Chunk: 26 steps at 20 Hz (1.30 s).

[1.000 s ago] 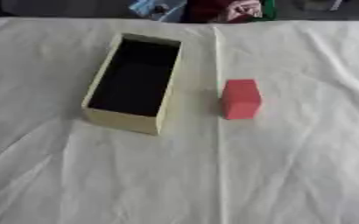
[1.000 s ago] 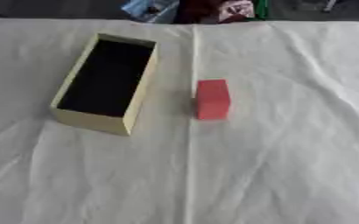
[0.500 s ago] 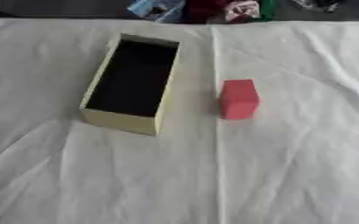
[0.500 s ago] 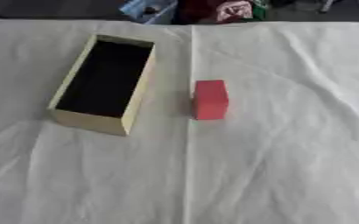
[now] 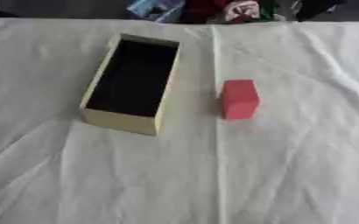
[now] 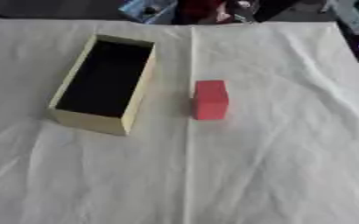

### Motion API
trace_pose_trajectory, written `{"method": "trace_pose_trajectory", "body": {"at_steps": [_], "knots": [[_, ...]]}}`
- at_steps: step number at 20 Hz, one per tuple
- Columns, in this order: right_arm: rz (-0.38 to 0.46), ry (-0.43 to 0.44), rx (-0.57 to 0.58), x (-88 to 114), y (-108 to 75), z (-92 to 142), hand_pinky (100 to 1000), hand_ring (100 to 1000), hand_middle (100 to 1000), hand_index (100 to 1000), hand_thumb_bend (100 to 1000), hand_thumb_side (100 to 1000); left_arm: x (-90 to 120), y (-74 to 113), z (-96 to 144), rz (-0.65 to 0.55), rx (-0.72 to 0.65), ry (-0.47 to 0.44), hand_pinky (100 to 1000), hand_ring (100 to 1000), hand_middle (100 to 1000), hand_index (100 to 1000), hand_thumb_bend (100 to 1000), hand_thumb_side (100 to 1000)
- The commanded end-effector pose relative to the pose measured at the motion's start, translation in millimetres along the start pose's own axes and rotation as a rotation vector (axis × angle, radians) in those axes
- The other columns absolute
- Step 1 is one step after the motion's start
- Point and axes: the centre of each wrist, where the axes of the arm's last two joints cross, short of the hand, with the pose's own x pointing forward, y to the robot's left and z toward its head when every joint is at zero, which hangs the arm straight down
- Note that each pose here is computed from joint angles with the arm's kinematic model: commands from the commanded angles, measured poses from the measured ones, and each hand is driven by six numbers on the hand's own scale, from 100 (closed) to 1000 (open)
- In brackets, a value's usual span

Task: Pick up objects on the table and place them in the box.

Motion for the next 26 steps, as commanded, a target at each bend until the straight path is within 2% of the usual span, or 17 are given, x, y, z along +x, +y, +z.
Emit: {"method": "trace_pose_trajectory", "body": {"at_steps": [1,7,9,12,13,14,19,20,21,22,26], "knots": [[0.016,0.006,0.02,-3,-8.5,2,844,868,875,904,167,524,7,1.4,-7,-0.001,-0.018,-0.036,569,563,522,659,222,100],[-0.025,0.001,0.105,-3,1.1,-3,845,870,878,911,309,468,7,0.7,-7,0.002,-0.018,-0.035,569,563,522,658,220,100],[-0.047,-0.006,0.156,-3,6.5,-5,849,874,885,929,426,362,7,0.5,-7,0.004,-0.018,-0.035,569,563,522,658,220,100],[-0.081,-0.019,0.222,-2,11.2,-5,853,877,890,928,472,320,7,0.0,-7,0.007,-0.018,-0.035,569,563,522,658,219,100],[-0.094,-0.023,0.24,-2,12.9,-5,855,877,890,927,531,295,7,-0.2,-7,0.008,-0.019,-0.035,569,563,522,658,219,100],[-0.107,-0.03,0.256,-2,14.5,-4,857,878,895,926,489,309,7,-0.3,-7,0.009,-0.019,-0.035,569,563,522,658,219,100],[-0.153,-0.067,0.287,2,23.6,-5,860,879,887,921,493,346,7,-0.7,-8,0.011,-0.02,-0.035,569,563,521,658,218,100],[-0.154,-0.069,0.289,3,23.8,-4,858,879,879,917,483,376,7,-0.8,-8,0.011,-0.021,-0.035,569,563,521,658,217,100],[-0.152,-0.067,0.291,5,23.4,-4,858,879,878,918,479,388,7,-0.9,-8,0.012,-0.021,-0.035,569,563,521,658,218,100],[-0.15,-0.061,0.292,7,22.9,-3,858,880,874,921,456,444,7,-1.0,-8,0.012,-0.022,-0.035,569,563,521,658,218,100],[-0.148,-0.017,0.297,16,21.5,-1,854,879,864,934,447,448,7,-1.6,-8,0.016,-0.021,-0.035,569,563,521,657,218,100]]}}
